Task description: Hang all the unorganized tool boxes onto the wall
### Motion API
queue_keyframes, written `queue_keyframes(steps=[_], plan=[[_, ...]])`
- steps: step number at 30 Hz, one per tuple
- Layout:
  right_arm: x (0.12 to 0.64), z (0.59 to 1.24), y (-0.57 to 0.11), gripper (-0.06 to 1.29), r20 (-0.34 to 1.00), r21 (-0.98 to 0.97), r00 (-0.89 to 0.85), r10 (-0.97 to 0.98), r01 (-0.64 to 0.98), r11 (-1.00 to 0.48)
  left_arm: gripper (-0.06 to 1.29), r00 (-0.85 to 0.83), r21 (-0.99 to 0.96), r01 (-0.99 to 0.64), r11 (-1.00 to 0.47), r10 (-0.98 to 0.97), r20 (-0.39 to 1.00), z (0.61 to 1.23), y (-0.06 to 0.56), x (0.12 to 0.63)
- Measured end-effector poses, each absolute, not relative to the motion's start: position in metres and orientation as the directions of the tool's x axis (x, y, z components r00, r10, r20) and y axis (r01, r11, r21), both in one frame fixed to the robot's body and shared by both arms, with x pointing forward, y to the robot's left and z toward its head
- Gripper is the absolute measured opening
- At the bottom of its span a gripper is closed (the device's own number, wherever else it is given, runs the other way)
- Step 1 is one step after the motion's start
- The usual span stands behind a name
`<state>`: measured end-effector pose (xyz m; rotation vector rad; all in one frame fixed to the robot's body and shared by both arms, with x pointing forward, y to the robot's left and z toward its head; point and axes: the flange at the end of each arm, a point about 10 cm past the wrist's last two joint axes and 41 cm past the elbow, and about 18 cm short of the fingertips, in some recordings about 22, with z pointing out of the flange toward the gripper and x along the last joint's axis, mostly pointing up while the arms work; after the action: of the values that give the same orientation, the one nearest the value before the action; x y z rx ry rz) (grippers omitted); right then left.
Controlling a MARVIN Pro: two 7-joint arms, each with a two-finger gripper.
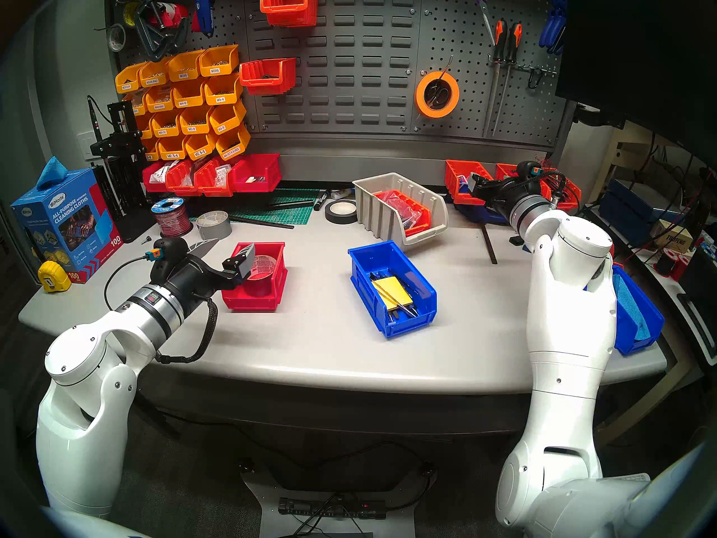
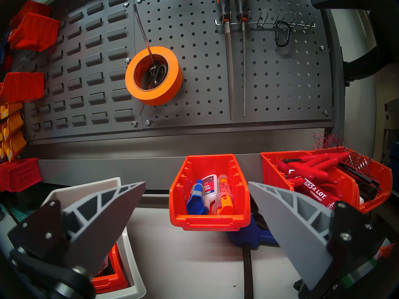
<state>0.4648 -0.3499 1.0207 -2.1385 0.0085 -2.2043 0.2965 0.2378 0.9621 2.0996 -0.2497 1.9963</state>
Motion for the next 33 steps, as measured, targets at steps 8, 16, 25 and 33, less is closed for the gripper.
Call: queue_keyframes(steps=[8,16,25,33], plan=[[0.465,1.021,-0.35,1.24,0.998,-0.053,-0.029,-0.054,0.047,-0.998,1.25,0.092,0.043,-0.233,-0.972,0.022,0.996,0.953,0.247,0.296],[0.465,1.021,-0.35,1.24,0.998,-0.053,-0.029,-0.054,0.047,-0.998,1.25,0.152,0.026,-0.208,-0.978,-0.006,0.988,0.942,0.252,0.297],[0.465,1.021,-0.35,1.24,0.998,-0.053,-0.029,-0.054,0.047,-0.998,1.25,0.166,0.018,-0.214,-0.977,-0.019,0.986,0.937,0.25,0.299],[0.465,1.021,-0.35,1.24,0.998,-0.053,-0.029,-0.055,0.047,-0.997,1.25,0.168,0.029,-0.208,-0.978,-0.006,0.986,0.933,0.25,0.299]])
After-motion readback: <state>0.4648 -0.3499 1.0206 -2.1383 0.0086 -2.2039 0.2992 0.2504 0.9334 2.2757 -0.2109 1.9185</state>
